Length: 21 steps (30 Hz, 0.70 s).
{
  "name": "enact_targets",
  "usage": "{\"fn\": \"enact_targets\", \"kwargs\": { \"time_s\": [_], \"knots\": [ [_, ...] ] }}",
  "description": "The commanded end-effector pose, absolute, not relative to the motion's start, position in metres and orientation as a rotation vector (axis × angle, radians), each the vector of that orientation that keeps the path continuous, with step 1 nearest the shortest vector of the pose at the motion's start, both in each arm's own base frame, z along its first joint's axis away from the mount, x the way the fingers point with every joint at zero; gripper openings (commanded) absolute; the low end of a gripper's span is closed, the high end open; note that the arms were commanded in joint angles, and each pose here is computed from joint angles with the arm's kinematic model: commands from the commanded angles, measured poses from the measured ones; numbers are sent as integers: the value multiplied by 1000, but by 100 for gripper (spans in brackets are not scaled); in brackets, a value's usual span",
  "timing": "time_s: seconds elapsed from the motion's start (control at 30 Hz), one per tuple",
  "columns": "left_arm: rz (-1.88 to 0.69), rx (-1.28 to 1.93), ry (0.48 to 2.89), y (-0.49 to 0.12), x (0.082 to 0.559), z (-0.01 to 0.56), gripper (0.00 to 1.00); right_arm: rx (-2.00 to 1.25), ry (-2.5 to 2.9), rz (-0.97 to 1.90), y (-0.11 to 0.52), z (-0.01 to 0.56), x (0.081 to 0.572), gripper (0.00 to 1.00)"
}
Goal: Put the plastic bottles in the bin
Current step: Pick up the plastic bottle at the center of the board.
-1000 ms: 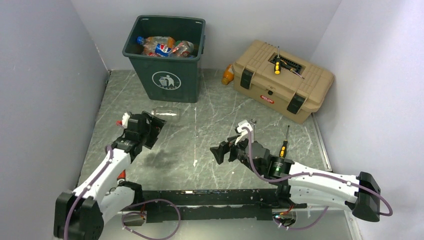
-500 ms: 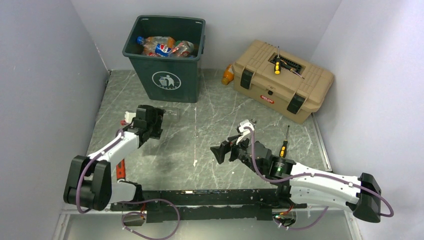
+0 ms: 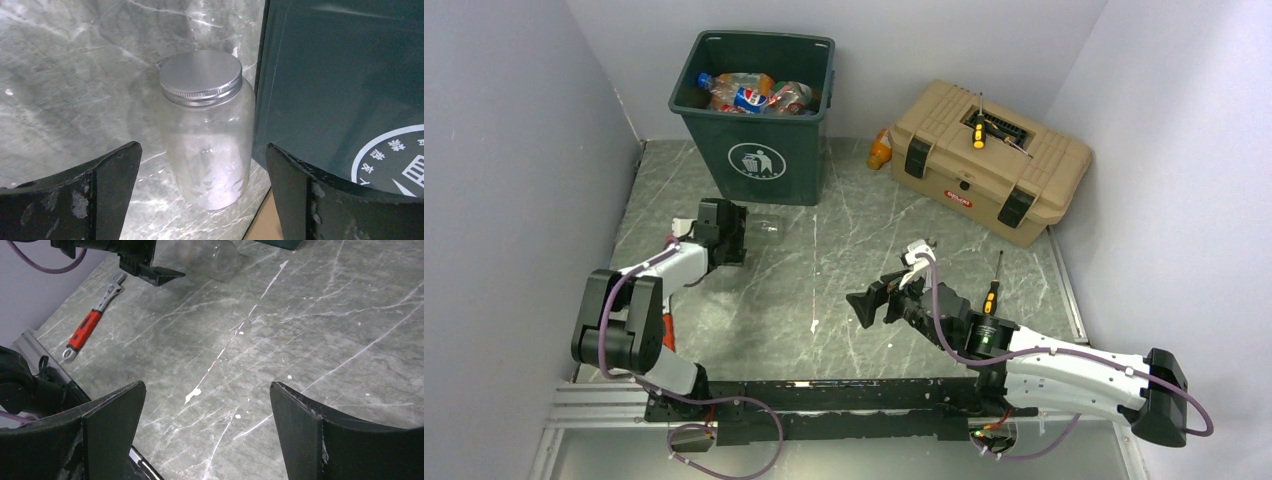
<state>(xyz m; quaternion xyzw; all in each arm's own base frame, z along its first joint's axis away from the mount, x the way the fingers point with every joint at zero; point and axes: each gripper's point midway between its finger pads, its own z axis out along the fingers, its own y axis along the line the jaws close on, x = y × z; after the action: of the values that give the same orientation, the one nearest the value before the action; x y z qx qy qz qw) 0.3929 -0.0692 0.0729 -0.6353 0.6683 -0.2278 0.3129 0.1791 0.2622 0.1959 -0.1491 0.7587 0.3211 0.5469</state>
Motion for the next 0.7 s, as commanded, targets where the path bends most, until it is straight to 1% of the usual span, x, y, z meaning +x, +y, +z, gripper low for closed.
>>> {"fn": "enact_targets", "kwargs": {
  "time_s": [0.0,0.13,0.33,0.53,0.67],
  "knots": [
    [-611,-1690,1696,-64,412,83,99,-322,1774,793,264,208,180,100],
    [-583,-1708,1721,-64,414,71,99,-318,1777,791,263,207,180,100],
    [-572,-1716,1743,-65,415,53,90,-314,1780,787,261,206,180,100],
    [-604,-1669,1749,-68,417,48,74,-312,1783,784,260,206,180,100],
    [-615,-1642,1732,-64,413,51,57,-309,1783,785,260,206,180,100]
  ]
}}
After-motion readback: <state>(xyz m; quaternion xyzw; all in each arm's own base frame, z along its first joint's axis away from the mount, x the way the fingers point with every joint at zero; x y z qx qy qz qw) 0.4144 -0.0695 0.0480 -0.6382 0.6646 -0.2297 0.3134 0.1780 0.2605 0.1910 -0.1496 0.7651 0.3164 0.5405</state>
